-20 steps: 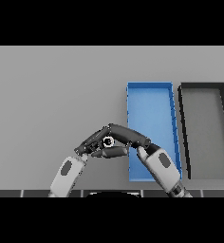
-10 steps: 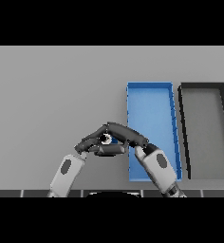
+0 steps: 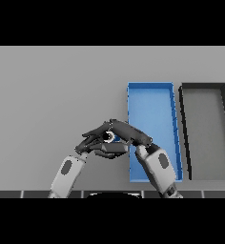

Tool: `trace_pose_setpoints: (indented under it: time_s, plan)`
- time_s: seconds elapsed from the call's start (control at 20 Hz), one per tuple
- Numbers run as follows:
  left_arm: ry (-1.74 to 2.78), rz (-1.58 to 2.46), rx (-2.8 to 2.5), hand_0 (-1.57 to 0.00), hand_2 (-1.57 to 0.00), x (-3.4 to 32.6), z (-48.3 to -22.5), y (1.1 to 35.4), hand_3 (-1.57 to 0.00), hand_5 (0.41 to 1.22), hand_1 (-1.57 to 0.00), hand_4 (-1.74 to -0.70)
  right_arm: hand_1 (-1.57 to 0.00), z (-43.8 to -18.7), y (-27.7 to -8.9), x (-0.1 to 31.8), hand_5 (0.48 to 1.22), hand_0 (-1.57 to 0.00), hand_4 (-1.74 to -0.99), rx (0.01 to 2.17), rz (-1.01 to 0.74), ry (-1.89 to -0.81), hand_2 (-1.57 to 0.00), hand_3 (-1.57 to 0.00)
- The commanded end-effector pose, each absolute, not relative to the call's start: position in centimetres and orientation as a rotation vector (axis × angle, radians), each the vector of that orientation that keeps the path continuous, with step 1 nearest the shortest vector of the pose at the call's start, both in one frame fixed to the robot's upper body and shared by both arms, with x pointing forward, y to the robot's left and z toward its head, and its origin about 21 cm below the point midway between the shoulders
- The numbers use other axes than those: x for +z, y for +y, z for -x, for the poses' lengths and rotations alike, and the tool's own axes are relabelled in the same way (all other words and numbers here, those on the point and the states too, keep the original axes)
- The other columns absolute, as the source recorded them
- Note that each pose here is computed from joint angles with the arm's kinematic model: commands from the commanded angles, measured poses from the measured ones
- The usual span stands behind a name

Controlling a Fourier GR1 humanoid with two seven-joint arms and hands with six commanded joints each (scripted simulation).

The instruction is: Pick up the blue pipe and place it into the blue bin.

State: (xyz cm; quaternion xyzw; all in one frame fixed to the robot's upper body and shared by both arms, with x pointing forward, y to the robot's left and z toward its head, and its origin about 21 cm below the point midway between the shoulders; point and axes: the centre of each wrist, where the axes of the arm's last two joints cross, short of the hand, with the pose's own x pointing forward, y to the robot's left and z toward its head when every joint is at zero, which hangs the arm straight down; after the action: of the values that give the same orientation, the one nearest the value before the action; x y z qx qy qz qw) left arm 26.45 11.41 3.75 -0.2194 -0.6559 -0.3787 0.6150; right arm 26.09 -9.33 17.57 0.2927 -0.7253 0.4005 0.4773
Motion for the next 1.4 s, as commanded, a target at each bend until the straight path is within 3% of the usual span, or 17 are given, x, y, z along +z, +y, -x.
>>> trace_pose_setpoints:
  time_s: [0.0, 0.3, 0.4, 0.55, 0.7, 0.9, 1.1, 1.35]
  plan:
    - [-1.51, 0.505, -0.875, -0.02, -0.01, 3.6, -26.3, 11.3, -0.01, 0.512, -0.01, -0.97, -1.57, -26.3, -9.5, 18.3, 1.221, -1.57, -1.495, 0.97, -0.728, -1.76, -1.57, -1.57]
    - [-1.495, 0.482, -0.884, 0.0, 0.0, 3.8, -26.4, 11.3, 0.0, 0.475, 0.0, -0.96, -1.57, -28.0, -10.4, 24.3, 1.221, -1.57, -1.496, 0.818, -0.807, -1.77, -1.57, -1.57]
    - [-1.505, 0.489, -0.887, 0.0, 0.0, 3.8, -26.4, 11.5, 0.0, 0.474, 0.0, -0.95, -1.57, -28.9, -11.1, 27.2, 1.221, -1.57, -1.497, 0.772, -0.828, -1.836, -1.57, -1.57]
    - [-1.531, 0.508, -0.892, 0.0, 0.0, 3.8, -25.6, 11.9, 0.0, 0.468, 0.0, -0.95, -1.57, -30.0, -13.0, 29.7, 1.221, -1.57, -1.498, 0.65, -0.742, -1.932, -1.57, -1.57]
    - [-1.525, 0.488, -0.891, 0.0, 0.0, 4.0, -25.6, 12.4, 0.0, 0.468, 0.0, -0.95, -1.57, -31.8, -15.7, 30.1, 1.221, -1.57, -1.498, 0.583, -0.587, -1.958, -1.57, -1.57]
    - [-1.509, 0.469, -0.883, 0.0, 0.0, 4.2, -25.7, 12.5, 0.0, 0.474, 0.0, -0.95, -1.57, -33.8, -18.5, 28.9, 1.221, -1.57, -1.499, 0.469, -0.39, -1.885, -1.57, -1.57]
    - [-1.527, 0.47, -0.87, 0.0, 0.0, 4.1, -25.8, 12.2, 0.0, 0.465, 0.0, -0.94, -1.57, -34.3, -21.3, 25.6, 1.221, -1.57, -1.499, 0.409, -0.253, -1.766, -1.57, -1.57]
    - [-1.553, 0.454, -0.881, 0.0, 0.0, 4.0, -26.2, 13.0, 0.0, 0.46, 0.0, -0.93, -1.57, -34.0, -23.2, 20.3, 1.221, -1.57, -1.5, 0.353, -0.117, -1.595, -1.57, -1.57]
